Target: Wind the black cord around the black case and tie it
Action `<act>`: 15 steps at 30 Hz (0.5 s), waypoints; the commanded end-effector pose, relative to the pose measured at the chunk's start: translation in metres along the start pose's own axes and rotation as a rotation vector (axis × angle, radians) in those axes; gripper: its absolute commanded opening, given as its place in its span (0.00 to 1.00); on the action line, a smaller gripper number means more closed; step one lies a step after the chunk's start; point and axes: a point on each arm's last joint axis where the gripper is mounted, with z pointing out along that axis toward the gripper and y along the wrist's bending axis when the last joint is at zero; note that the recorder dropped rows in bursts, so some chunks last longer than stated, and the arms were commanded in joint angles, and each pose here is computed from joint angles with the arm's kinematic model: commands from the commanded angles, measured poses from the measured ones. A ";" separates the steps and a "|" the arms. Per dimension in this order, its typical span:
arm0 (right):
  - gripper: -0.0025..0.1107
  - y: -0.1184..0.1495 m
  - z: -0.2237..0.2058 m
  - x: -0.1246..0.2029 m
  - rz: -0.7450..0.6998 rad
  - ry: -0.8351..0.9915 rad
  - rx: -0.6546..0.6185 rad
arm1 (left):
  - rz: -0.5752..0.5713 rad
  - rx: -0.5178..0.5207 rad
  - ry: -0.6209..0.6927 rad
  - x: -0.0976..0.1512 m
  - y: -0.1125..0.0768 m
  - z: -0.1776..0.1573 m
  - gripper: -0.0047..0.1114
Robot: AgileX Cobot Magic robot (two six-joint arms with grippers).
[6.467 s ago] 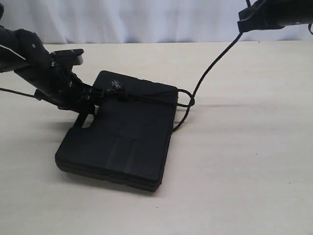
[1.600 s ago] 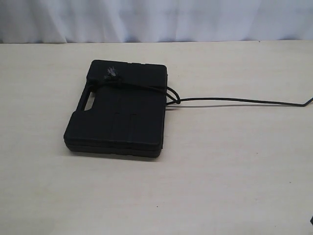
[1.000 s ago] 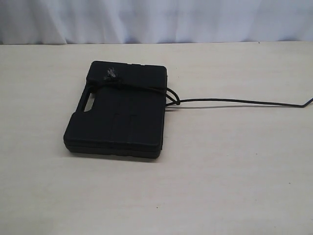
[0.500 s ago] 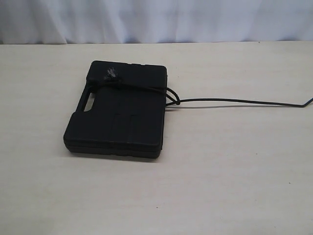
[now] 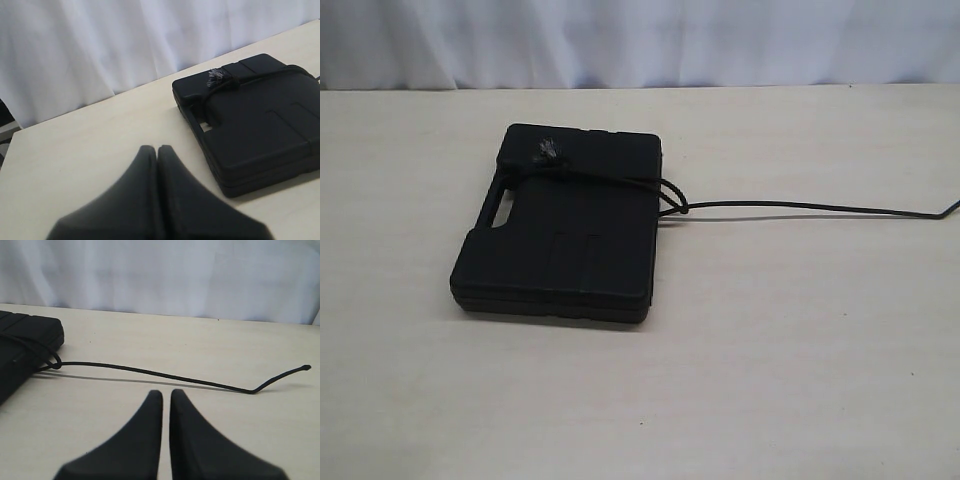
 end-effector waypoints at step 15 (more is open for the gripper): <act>0.07 0.000 0.000 -0.001 -0.004 -0.014 0.008 | -0.115 -0.033 -0.121 -0.010 0.003 -0.001 0.04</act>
